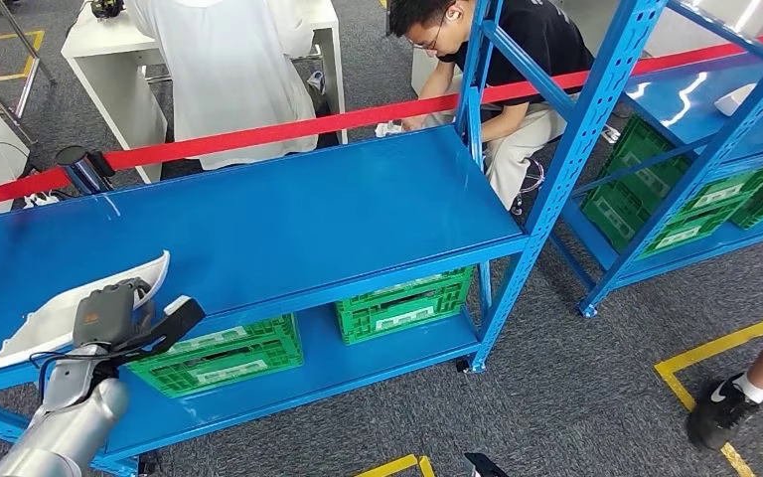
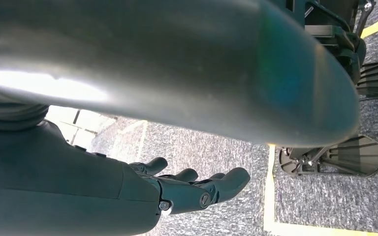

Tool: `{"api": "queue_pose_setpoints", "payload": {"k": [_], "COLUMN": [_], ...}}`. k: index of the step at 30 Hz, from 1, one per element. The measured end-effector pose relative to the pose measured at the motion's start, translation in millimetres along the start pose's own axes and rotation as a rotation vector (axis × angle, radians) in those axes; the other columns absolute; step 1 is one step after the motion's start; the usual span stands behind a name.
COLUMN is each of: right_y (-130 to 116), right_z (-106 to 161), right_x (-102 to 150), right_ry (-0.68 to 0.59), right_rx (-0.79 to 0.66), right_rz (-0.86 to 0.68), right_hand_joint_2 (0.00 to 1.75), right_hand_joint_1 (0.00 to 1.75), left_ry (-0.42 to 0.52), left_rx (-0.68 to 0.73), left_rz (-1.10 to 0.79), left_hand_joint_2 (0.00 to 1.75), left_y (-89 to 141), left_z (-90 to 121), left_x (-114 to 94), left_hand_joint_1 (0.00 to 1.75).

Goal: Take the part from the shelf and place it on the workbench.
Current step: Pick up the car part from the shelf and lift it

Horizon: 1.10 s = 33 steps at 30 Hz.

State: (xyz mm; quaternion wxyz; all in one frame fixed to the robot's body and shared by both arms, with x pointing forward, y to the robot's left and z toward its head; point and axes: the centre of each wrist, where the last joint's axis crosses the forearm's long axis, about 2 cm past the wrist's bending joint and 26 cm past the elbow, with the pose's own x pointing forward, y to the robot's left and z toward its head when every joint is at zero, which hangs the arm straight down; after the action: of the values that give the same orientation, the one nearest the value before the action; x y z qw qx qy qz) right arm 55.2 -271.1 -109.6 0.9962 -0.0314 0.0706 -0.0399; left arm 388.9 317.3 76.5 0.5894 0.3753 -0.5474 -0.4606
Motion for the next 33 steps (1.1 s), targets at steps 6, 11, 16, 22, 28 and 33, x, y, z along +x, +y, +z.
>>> {"api": "queue_pose_setpoints", "payload": {"k": [6, 11, 16, 22, 28, 33], "right_y": [0, 0, -1, -1, -1, -1], "right_z": [0, 0, -1, -1, -1, -1], "right_x": [0, -1, -2, -3, -3, -3], "right_ry": [0.001, 0.005, 0.012, 0.017, 0.018, 0.016], "right_rx": [-0.002, -0.01, -0.007, -0.011, -0.008, -0.01], "right_rz": [-0.007, -0.031, -0.046, -0.073, -0.077, -0.07], "right_hand_joint_2": [0.0, 0.0, 0.0, 0.0, 0.0, 0.0], "right_hand_joint_1": [0.0, 0.0, 0.0, 0.0, 0.0, 0.0], "left_ry": [-0.125, -0.283, -0.434, -0.695, -0.873, -0.922], "left_rx": [0.097, 0.308, 0.509, 0.743, 0.861, 0.897], "left_rz": [0.197, 0.544, 0.71, 0.78, 0.86, 0.89], "left_hand_joint_2": [1.75, 1.75, 1.75, 1.75, 1.75, 1.75], "left_y": [5, 32, 83, 121, 135, 139], "left_z": [-7, -24, -31, 6, 50, 69], "left_x": [19, 54, 94, 141, 159, 162], "left_hand_joint_1": [1.75, 1.75, 1.75, 1.75, 1.75, 1.75]}}
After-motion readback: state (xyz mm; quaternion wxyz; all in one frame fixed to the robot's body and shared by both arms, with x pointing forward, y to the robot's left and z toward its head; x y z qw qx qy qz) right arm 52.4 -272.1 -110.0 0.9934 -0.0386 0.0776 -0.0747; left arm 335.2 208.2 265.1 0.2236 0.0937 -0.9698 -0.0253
